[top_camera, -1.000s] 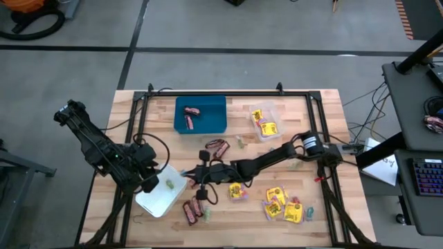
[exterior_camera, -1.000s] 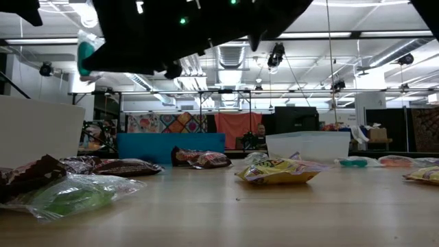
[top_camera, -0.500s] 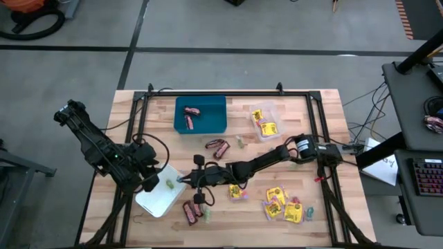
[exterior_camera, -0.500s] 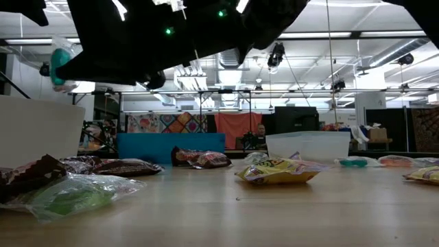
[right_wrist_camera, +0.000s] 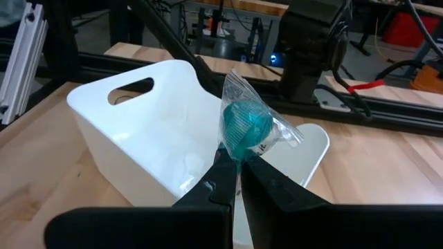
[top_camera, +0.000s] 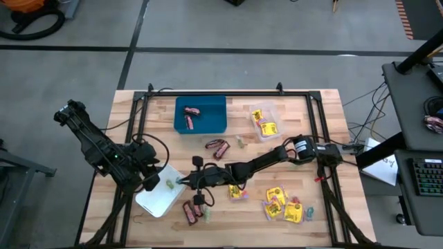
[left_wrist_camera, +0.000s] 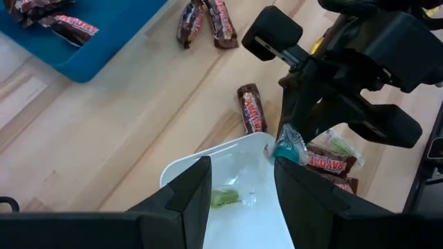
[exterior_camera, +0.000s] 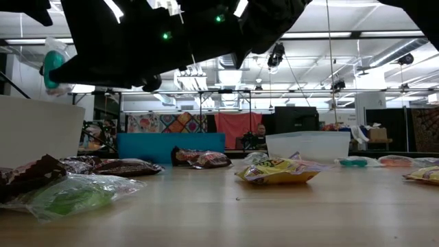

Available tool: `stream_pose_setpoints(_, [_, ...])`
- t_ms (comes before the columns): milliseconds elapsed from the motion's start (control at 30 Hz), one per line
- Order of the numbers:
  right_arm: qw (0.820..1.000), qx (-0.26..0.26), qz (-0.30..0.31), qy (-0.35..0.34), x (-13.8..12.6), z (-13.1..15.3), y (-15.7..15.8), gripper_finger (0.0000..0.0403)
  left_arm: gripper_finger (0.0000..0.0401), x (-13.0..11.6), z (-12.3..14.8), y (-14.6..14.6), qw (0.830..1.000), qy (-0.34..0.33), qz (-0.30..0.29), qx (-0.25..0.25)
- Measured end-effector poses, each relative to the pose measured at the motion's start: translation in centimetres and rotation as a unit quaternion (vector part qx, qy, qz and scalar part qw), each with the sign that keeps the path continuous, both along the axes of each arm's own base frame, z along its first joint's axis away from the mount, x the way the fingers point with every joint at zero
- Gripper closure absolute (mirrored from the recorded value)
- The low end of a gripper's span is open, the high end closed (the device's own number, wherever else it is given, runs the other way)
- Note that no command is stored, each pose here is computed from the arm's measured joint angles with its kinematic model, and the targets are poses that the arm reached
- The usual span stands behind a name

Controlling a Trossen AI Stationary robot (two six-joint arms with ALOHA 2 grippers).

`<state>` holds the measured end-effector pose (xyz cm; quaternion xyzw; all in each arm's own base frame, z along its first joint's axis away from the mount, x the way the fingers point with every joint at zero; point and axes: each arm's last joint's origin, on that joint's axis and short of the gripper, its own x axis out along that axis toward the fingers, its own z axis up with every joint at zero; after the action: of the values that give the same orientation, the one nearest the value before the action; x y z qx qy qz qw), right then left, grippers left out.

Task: Sort candy
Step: Put the blue gummy into the white bin, then put the brown chocolate into the blue bin

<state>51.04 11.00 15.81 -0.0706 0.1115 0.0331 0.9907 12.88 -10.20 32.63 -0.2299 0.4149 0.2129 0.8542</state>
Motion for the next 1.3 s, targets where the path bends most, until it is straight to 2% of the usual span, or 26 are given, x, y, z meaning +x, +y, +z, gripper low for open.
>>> stream_pose_setpoints(167, [1.0, -0.004, 0.009, 0.008, 0.0, -0.1, 0.0, 0.0389, 0.0259, 0.0, 0.0, 0.0, 1.0, 0.0, 0.0, 0.0])
stream_pose_setpoints(267, [1.0, -0.004, 0.008, 0.012, 0.0, -0.2, -0.1, 0.0374, 0.0259, 0.0, 0.0, 0.0, 1.0, 0.0, 0.0, 0.0])
stream_pose_setpoints(567, [1.0, 0.008, 0.002, 0.014, 0.0, -0.3, -0.3, 0.0261, 0.0259, 0.0, 0.0, 0.0, 1.0, -0.002, 0.0, -0.001])
stream_pose_setpoints(733, [1.0, 0.004, 0.003, 0.021, -0.1, -0.2, -0.3, 0.022, 0.0259, 0.1, 0.0, 0.0, 1.0, -0.004, 0.001, -0.002])
stream_pose_setpoints(867, [0.999, -0.017, 0.007, 0.034, -0.4, 0.9, -0.4, 0.021, 0.0259, 0.2, 0.0, -0.1, 1.0, -0.01, 0.002, -0.002])
stream_pose_setpoints(1000, [0.995, -0.04, 0.008, 0.087, -1.6, 2.9, -0.7, 0.0209, 0.0259, 0.8, -0.2, -0.6, 1.0, -0.021, -0.003, 0.019])
stream_pose_setpoints(1167, [0.987, -0.057, 0.01, 0.151, -3.9, 5.7, -1.2, 0.0209, 0.0259, 2.3, -0.9, -1.8, 0.998, -0.017, -0.042, 0.049])
stream_pose_setpoints(1300, [0.981, -0.056, 0.006, 0.187, -6.4, 6.9, -1.9, 0.0209, 0.0259, 3.9, -1.6, -3.1, 0.995, -0.04, -0.058, 0.075])
